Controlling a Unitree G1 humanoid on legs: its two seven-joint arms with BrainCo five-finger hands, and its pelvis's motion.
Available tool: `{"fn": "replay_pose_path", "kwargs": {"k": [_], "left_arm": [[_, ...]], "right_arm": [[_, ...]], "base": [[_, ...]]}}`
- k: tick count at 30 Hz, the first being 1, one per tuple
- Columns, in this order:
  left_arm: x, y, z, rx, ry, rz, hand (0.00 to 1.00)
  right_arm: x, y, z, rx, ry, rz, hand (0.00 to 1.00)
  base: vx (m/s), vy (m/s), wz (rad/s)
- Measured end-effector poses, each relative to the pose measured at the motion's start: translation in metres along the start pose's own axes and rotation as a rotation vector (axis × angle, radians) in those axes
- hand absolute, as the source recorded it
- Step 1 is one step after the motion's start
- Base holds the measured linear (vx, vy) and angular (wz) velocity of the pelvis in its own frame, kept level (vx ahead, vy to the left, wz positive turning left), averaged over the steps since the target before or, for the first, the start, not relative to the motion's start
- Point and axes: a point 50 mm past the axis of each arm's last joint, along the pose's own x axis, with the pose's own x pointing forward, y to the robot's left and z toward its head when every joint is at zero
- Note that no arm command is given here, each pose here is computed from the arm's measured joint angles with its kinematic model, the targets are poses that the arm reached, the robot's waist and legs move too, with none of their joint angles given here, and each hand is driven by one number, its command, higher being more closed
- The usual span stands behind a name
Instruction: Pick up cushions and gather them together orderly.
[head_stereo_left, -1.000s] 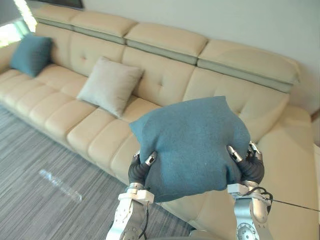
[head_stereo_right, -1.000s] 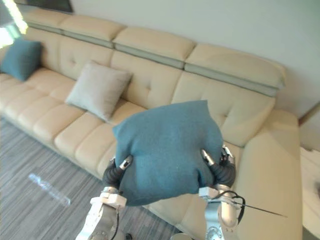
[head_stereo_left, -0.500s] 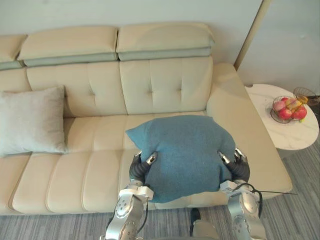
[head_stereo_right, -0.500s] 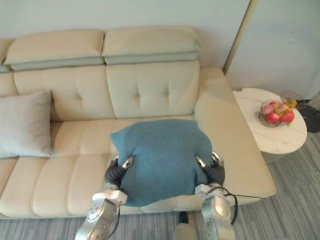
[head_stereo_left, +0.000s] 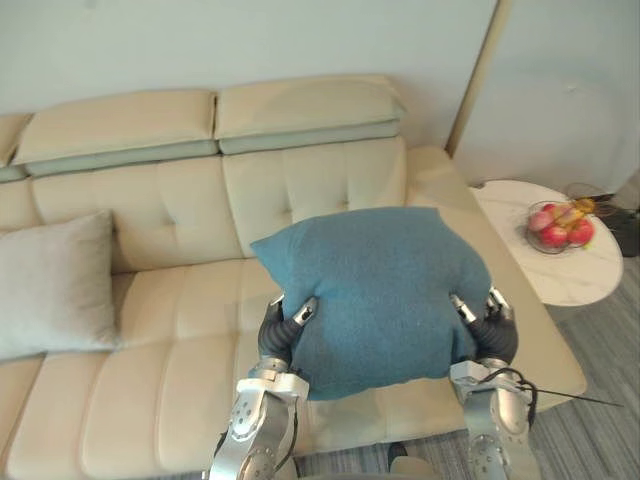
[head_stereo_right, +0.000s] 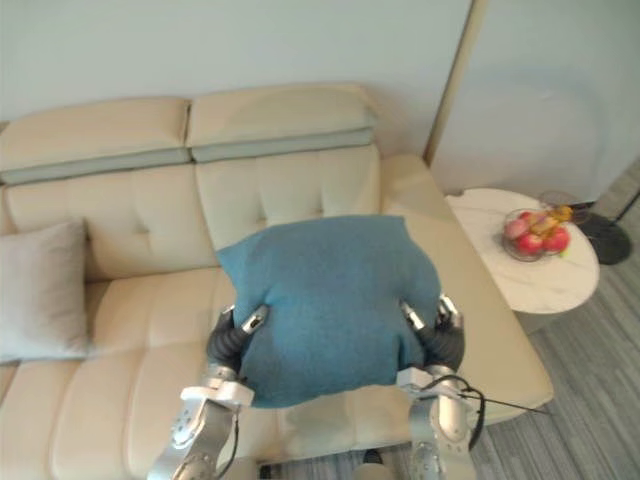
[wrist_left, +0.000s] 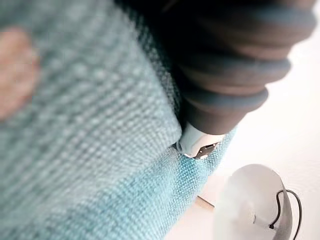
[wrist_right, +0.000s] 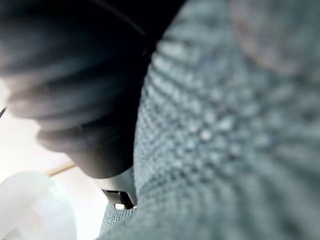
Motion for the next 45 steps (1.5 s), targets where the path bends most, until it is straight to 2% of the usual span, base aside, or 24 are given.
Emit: {"fn": "replay_pose_path", "kwargs": {"k": [18,21,24,30,34,35,37,38,40,43,45], "left_arm": [[0.000,0.006,-0.010,0.053,0.050,0.048,1.00],[0.008,0.004,-0.004,0.079,0.018,0.048,1.00],[0.028,-0.002,0.016,0.113,-0.078,0.039,1.00],[0.074,-0.038,0.080,0.121,-0.366,-0.010,1.00],[0.098,-0.090,0.156,0.105,-0.690,-0.091,1.00],[0.100,-0.096,0.166,0.099,-0.731,-0.106,1.00],[0.106,-0.129,0.216,0.082,-0.931,-0.171,1.00],[0.107,-0.136,0.227,0.084,-0.972,-0.185,1.00],[0.112,-0.160,0.269,0.121,-1.100,-0.211,1.00],[0.129,-0.174,0.305,0.160,-1.130,-0.145,1.00],[0.138,-0.172,0.316,0.169,-1.111,-0.091,1.00]], "right_arm": [[0.005,-0.011,-0.026,-0.124,0.111,-0.030,1.00],[0.013,-0.005,-0.025,-0.158,0.090,-0.025,1.00],[0.037,0.016,-0.014,-0.163,0.017,0.006,1.00],[0.088,0.075,0.052,-0.151,-0.277,0.085,1.00],[0.114,0.129,0.140,-0.164,-0.635,0.104,1.00],[0.115,0.136,0.152,-0.159,-0.682,0.108,1.00],[0.112,0.165,0.216,-0.140,-0.930,0.091,1.00],[0.111,0.171,0.229,-0.131,-0.978,0.088,1.00],[0.110,0.193,0.277,-0.150,-1.137,0.044,1.00],[0.120,0.211,0.311,-0.169,-1.157,-0.014,1.00],[0.126,0.216,0.318,-0.182,-1.128,-0.038,1.00]], "base": [[0.02,-0.021,0.05],[-0.09,-0.033,0.23],[-0.18,-0.051,0.05],[-0.23,-0.084,0.03],[-0.15,-0.116,0.10],[-0.08,-0.082,0.13],[-0.05,-0.066,0.16],[-0.07,-0.055,0.15],[-0.07,-0.049,0.12],[-0.02,-0.036,0.11],[0.01,-0.009,0.08]]}}
